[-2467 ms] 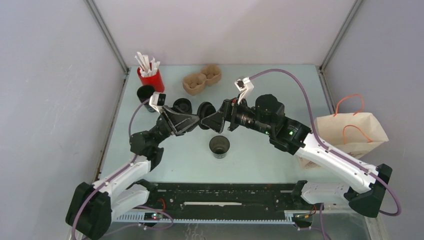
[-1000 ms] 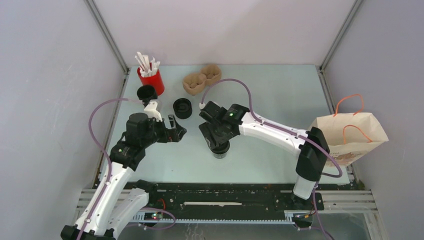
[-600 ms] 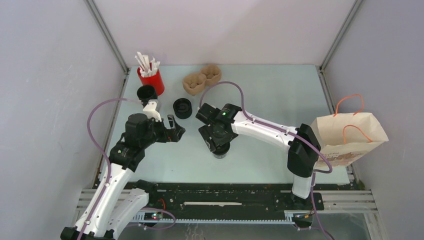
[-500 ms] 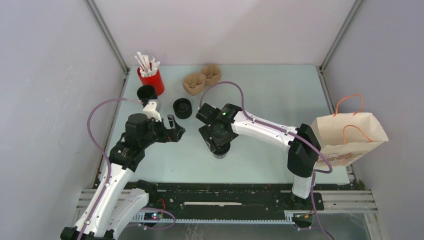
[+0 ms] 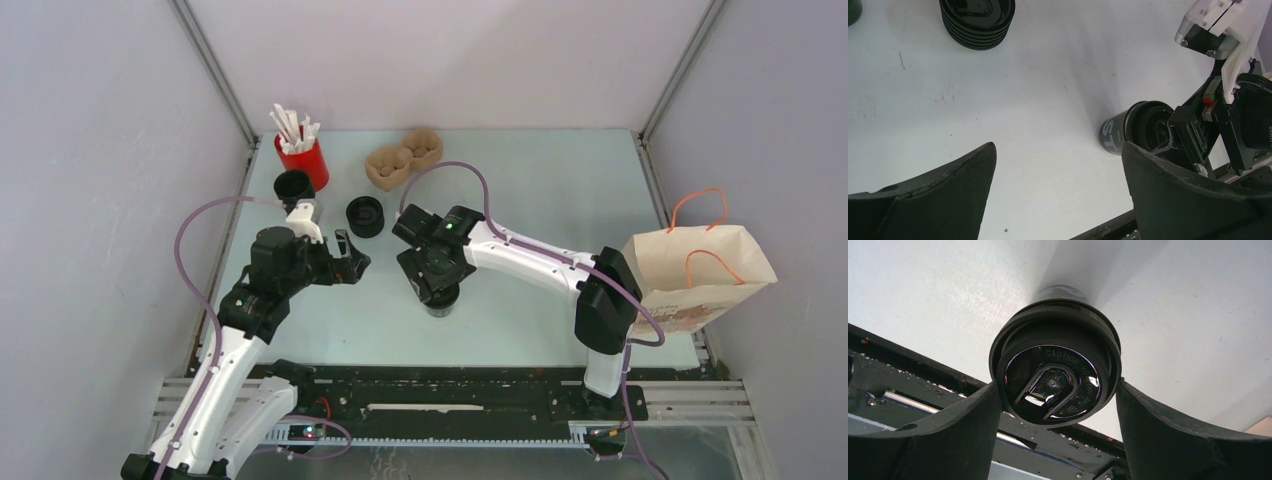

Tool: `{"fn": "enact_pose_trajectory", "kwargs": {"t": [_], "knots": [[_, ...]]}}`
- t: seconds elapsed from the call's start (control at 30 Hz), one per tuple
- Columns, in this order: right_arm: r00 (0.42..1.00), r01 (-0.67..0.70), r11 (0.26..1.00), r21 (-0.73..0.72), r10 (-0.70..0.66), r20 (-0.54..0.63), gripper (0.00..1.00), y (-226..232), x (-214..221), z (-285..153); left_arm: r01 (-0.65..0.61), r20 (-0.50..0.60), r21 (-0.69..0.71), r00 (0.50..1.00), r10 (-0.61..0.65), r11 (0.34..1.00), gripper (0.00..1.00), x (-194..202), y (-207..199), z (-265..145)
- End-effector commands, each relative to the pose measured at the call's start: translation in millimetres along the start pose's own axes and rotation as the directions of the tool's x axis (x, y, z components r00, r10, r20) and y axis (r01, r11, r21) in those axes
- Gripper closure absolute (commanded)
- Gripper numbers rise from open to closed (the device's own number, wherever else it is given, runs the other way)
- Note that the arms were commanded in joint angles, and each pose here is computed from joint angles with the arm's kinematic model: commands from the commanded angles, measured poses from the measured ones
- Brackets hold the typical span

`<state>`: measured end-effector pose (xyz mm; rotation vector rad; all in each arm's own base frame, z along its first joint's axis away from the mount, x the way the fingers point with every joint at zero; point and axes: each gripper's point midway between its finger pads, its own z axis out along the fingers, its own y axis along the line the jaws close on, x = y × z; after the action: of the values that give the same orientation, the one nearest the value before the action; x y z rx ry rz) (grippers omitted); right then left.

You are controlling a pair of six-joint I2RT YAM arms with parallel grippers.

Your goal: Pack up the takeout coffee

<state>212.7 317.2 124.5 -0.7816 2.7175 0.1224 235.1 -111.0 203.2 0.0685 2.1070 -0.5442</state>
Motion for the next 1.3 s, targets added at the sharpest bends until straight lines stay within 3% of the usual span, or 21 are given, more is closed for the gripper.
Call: {"fn": "enact_pose_trajectory", "kwargs": {"t": [0.0,1.27], "knots": [[0.999,-0.012,0.999,-0.037,0.014,0.048,0.21,4.5,-10.8,-6.9,-0.029,0.032,-0.004,0.999,0.029,1.000,0.00,-7.7,2.0,0.5],[0.997,-0.046,0.998,-0.040,0.048,0.065,0.16,-8.9,-2.9,-5.8,-0.027,0.021,0.005,0.999,0.027,1.000,0.00,-5.1,1.2,2.6]]}}
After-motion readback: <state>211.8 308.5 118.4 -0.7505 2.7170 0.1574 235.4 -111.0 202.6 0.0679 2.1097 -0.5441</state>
